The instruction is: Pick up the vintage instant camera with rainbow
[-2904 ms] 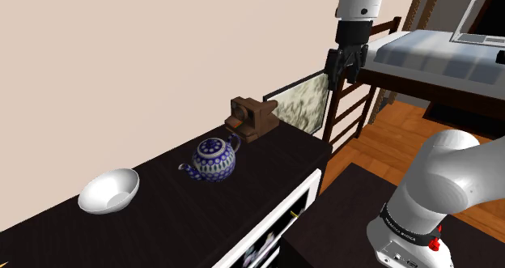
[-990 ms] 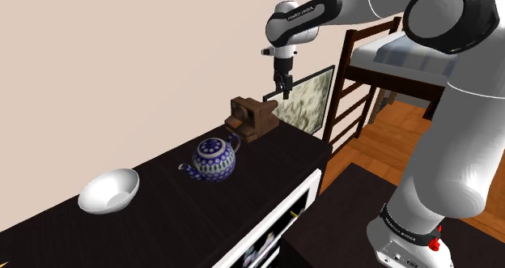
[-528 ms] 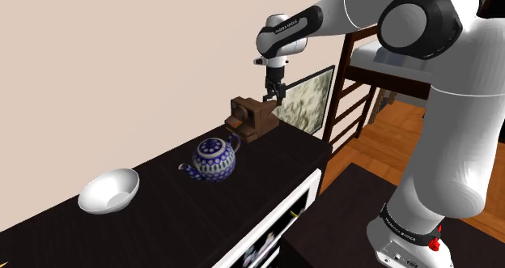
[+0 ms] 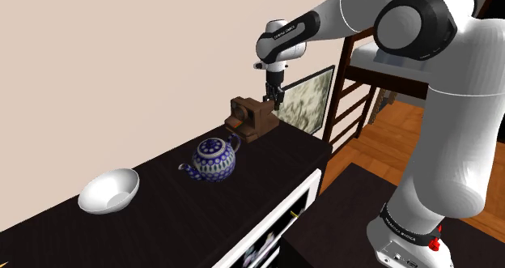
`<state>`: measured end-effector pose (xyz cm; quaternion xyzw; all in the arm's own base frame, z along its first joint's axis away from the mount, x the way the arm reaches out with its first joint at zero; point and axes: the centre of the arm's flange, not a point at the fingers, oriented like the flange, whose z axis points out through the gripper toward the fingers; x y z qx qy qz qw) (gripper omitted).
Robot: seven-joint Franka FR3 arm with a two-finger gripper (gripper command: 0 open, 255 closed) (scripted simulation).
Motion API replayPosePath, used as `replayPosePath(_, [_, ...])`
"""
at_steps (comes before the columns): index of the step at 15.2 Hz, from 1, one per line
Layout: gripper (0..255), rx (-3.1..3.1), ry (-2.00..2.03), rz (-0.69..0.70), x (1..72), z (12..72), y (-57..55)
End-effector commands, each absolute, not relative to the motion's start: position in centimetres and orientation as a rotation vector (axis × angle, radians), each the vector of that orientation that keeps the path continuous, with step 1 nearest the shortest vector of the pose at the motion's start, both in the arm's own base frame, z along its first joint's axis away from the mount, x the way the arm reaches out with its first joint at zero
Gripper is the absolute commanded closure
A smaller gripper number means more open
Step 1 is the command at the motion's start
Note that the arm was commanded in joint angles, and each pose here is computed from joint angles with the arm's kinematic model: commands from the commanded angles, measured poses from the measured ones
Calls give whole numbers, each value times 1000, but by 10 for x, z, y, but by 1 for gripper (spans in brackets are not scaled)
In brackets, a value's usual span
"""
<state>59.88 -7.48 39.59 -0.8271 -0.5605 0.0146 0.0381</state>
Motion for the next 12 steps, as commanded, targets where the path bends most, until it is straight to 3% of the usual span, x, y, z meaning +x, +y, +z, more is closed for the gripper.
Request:
replayPosePath(1, [255, -2538, -1719, 46, 599, 395, -75])
replayPosePath(12, [255, -2538, -1719, 46, 598, 426, -74])
